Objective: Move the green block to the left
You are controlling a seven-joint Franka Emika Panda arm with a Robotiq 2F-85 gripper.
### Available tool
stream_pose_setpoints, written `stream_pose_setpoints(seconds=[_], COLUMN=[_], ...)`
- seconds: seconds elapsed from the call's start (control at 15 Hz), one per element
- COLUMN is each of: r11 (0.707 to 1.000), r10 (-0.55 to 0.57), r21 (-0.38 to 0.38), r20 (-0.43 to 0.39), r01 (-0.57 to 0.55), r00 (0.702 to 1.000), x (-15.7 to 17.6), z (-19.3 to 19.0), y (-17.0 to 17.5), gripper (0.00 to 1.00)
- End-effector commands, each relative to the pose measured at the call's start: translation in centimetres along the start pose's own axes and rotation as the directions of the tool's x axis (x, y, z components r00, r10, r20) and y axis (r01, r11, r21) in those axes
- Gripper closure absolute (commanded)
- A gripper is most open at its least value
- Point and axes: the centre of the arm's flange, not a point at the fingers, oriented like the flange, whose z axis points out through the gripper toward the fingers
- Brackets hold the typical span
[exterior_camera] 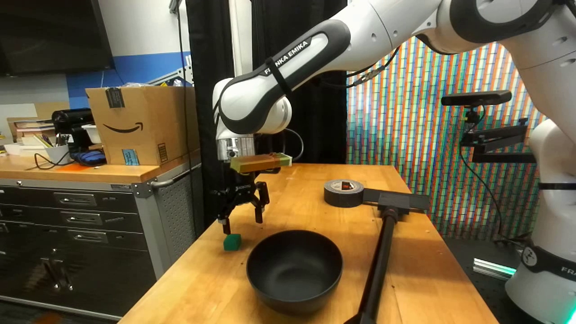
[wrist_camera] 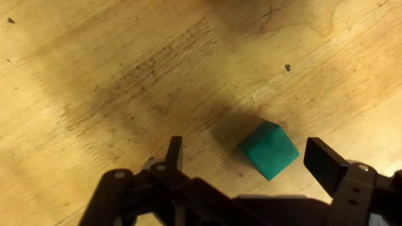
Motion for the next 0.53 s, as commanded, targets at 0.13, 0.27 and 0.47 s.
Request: stream_pose_setpoints(seconds=[0.13,0.27,0.47], r11=[1.000,1.000,1.000], r10=[-0.003,-0.004,-0.004], r21=[0.000,0.000,0.001], r20=[-0.001,-0.001,-0.001], r01=[0.003,0.004,0.004], r00=[1.000,1.000,1.000], x=[-0.05,-0.11,-0.10], z=[-0.02,-0.02,-0.03], y=[-0.17,-0.27,-0.27], gripper=[0.00,0.00,0.00])
